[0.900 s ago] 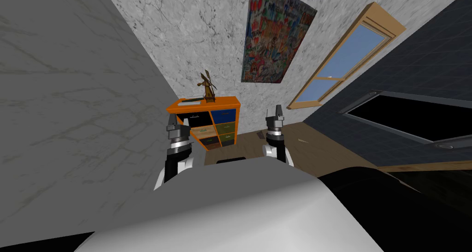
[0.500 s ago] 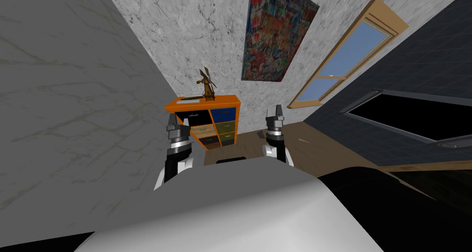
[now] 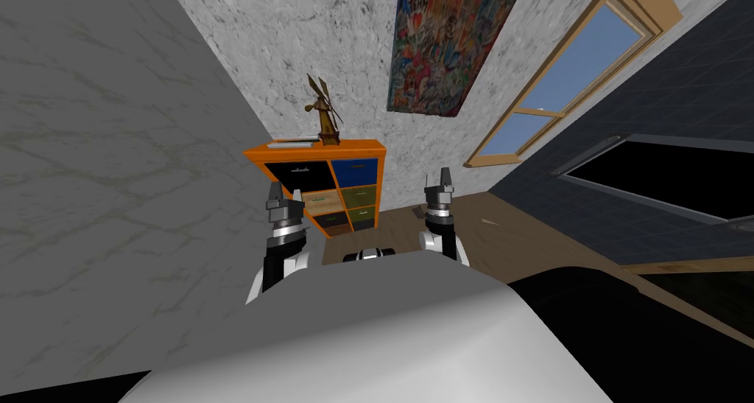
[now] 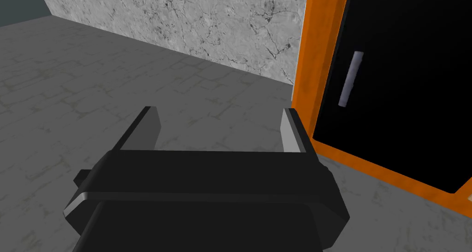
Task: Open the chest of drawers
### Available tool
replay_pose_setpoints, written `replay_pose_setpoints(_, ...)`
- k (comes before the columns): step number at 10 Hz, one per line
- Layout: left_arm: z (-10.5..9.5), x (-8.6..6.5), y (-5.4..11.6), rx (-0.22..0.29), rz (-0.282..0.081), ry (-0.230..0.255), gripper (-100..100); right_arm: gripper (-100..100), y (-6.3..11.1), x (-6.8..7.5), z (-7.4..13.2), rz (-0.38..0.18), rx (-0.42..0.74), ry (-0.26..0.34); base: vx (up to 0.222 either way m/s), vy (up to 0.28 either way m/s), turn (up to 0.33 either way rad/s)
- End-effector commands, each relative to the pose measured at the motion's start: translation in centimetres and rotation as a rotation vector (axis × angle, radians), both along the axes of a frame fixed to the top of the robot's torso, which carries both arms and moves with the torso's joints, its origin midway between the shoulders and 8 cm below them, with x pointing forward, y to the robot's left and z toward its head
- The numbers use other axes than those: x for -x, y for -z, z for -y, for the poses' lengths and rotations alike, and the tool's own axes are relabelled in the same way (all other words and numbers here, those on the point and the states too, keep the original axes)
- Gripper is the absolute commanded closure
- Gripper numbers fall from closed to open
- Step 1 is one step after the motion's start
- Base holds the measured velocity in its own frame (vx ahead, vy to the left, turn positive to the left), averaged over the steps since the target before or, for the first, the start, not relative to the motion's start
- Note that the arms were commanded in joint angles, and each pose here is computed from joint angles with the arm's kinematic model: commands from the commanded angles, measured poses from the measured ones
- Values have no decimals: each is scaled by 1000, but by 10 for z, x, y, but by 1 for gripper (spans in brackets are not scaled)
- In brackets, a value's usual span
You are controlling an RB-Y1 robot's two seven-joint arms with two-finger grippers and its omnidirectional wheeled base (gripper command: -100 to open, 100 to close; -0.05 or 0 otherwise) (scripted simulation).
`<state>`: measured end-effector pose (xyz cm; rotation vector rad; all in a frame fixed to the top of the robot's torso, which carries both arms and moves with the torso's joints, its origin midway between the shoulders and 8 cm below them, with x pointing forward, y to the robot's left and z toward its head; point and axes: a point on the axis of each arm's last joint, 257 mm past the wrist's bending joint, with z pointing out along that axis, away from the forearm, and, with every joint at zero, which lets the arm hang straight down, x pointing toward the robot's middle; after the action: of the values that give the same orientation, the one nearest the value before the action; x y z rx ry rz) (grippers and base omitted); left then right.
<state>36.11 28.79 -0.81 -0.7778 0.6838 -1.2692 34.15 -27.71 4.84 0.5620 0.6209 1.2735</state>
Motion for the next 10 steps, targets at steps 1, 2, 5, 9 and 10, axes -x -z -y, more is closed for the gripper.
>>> replay_pose_setpoints(1,3,-2,3,-33,-11,18,-100,0,0,0,0,0,0,0,13,-9,-2)
replay_pose_setpoints(2,5,-4,7,-55,-20,31,-100,0,0,0,0,-1,0,0,18,-18,-4)
replay_pose_setpoints(5,9,-11,23,-108,-54,60,-100,0,0,0,0,-1,0,0,27,-39,-4)
replay_pose_setpoints(9,7,-21,53,-140,-106,78,-100,0,0,0,0,-1,0,0,51,-53,-6)
replay_pose_setpoints(10,6,-24,62,-143,-119,79,-100,0,0,0,0,-1,0,0,47,-60,-6)
